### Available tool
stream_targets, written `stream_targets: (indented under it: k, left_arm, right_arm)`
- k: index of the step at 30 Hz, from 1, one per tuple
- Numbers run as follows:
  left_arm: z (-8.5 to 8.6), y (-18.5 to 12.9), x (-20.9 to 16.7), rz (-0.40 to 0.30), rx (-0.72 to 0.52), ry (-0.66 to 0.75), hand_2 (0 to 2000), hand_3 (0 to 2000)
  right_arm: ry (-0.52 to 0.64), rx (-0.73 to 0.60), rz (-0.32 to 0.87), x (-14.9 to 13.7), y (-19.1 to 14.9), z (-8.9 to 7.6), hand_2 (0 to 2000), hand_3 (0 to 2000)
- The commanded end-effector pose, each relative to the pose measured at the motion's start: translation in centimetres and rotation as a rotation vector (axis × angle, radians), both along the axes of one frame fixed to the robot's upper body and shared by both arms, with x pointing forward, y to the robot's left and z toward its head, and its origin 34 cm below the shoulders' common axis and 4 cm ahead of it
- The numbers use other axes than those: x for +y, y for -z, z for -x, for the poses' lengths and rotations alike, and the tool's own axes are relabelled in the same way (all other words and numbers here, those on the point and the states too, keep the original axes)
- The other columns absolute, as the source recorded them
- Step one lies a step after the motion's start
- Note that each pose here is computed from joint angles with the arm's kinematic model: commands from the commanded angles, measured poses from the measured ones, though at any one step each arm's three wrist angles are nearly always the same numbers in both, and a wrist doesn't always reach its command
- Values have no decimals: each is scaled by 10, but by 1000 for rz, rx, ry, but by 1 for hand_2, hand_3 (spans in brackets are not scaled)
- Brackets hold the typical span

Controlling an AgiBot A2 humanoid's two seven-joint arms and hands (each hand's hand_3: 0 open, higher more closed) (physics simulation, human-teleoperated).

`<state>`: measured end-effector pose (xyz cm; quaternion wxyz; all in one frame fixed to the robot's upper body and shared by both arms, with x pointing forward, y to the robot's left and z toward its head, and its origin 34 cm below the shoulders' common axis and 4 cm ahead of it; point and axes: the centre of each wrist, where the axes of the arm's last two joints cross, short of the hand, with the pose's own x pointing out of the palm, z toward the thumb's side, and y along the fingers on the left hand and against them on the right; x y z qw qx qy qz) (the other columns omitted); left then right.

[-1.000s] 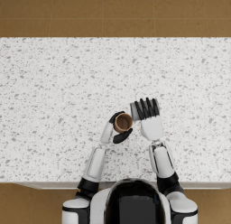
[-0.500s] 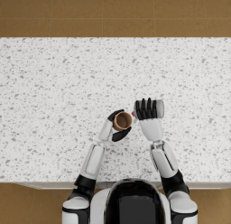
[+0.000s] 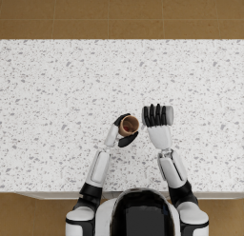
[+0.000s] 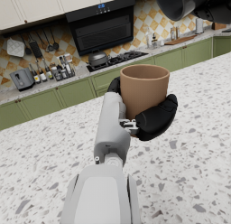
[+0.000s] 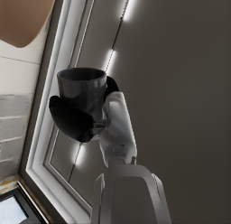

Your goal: Pick up two cups and pour the berry on the right into the cup on the left

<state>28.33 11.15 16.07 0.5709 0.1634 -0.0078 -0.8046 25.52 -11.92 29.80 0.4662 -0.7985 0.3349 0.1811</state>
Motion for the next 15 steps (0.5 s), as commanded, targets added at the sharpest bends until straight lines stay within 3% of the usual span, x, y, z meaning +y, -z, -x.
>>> stream_targets:
  k: [1, 15]
  left_arm:
    - [-1, -6, -1, 8, -17, 1, 2000, 1280]
    - [5, 2, 6, 9, 3, -18, 2000, 1280]
  right_arm:
    - [5, -17, -16, -2, -5, 1, 2000, 1280]
    - [6, 6, -10, -4, 4, 3, 2000, 1280]
